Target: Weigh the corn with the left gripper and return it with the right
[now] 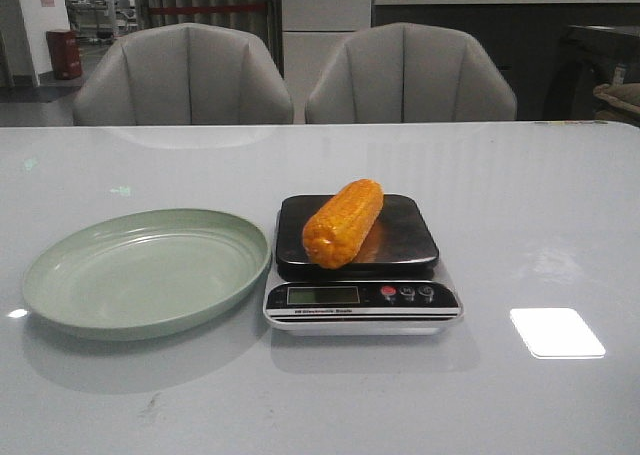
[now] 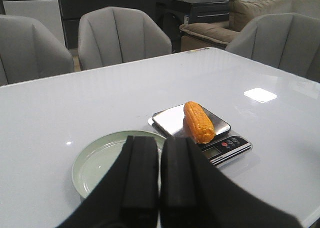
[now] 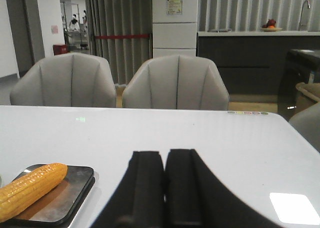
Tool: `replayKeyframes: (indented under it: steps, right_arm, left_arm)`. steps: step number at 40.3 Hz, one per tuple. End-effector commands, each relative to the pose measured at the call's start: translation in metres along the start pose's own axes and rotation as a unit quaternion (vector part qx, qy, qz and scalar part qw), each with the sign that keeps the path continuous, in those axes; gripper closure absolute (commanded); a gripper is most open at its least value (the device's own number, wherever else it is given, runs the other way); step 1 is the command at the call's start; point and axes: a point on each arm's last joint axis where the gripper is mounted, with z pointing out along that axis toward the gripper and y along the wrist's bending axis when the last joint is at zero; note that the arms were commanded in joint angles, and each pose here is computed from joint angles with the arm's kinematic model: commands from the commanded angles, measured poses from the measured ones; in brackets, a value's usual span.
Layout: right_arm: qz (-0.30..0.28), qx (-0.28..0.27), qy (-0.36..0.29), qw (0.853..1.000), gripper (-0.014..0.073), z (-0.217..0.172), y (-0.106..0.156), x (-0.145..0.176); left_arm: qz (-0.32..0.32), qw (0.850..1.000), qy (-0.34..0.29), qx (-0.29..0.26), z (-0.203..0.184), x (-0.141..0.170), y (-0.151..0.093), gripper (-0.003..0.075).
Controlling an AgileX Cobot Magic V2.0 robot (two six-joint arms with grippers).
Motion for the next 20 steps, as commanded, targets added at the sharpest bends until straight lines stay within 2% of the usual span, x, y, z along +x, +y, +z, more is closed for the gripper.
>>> replayKeyframes:
  steps: [1, 6, 10, 20]
  right_arm:
    - [-0.001, 0.006, 0.006, 1.000, 0.0453, 0.007, 0.001, -0.031]
    - [0.000, 0.013, 0.062, 0.998, 0.0453, 0.016, 0.002, -0.042]
    - [0.000, 0.016, 0.093, 0.996, 0.0453, 0.020, 0.001, -0.038]
    - [0.008, 0.016, 0.097, 0.995, 0.0439, 0.021, 0.001, -0.037]
  left_arm:
    - [0.000, 0.999, -0.047, 0.005, -0.002, -0.014, -0.001, 0.0589]
    - [0.000, 0.999, -0.047, 0.005, -0.002, -0.014, -0.001, 0.0588]
    - [0.000, 0.999, -0.047, 0.005, -0.002, -0.014, -0.001, 0.0588]
    - [0.000, 0.999, -0.047, 0.005, -0.002, -0.014, -0.001, 0.0588]
